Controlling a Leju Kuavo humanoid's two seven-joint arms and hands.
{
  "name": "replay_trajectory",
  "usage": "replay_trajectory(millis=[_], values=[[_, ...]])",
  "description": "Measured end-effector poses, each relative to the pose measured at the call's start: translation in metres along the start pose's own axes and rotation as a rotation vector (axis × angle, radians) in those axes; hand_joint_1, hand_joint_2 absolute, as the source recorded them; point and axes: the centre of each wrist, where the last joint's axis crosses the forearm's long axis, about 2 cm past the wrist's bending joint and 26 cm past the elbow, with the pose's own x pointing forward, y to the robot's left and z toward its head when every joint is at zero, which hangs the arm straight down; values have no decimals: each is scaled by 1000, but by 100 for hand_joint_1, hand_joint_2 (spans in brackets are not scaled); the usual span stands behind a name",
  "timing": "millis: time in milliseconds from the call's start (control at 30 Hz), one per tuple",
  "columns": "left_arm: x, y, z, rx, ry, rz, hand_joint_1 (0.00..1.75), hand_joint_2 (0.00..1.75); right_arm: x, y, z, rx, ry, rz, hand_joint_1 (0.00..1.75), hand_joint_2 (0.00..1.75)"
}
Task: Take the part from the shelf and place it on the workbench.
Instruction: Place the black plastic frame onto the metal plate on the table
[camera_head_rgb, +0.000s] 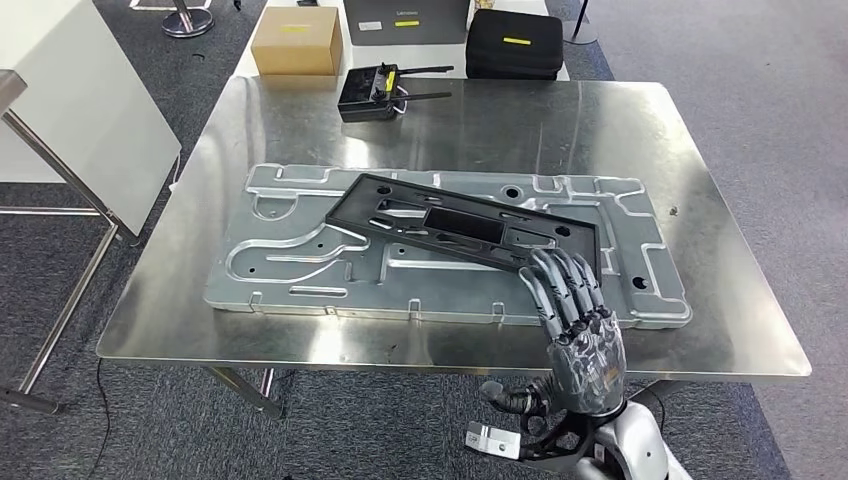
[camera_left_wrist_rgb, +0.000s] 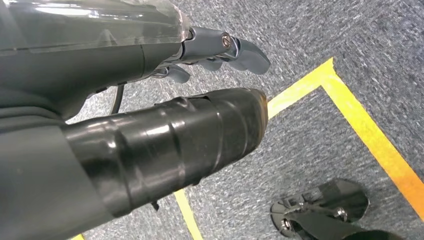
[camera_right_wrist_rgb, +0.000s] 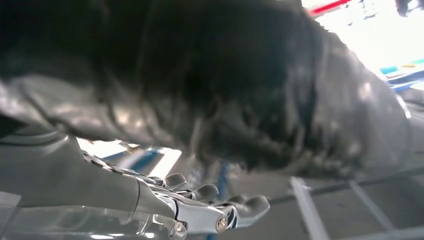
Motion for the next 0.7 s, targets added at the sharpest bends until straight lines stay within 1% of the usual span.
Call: replay_trajectory(millis=[167,267,333,467,567,700], values=[[0,-1,0,0,1,-1,0,0,10,-3,4,-26,96,-38,0,0],[0,-1,0,0,3,1,0,0,14,-3,5,-58,133,-98,0,0],[-1,-1,0,1,7,2,0,0,22,-3,6,-101,158,-160,0,0],[-2,-2,1,3,21,2,0,0,42,1,9,-257,242,-276,0,0],[-3,-2,1,6,30,2,0,0,50,1,13,-347,327,-306,0,0],[-5,-1,2,14,49,1,0,0,60,-1,16,-387,415,-311,0,0]])
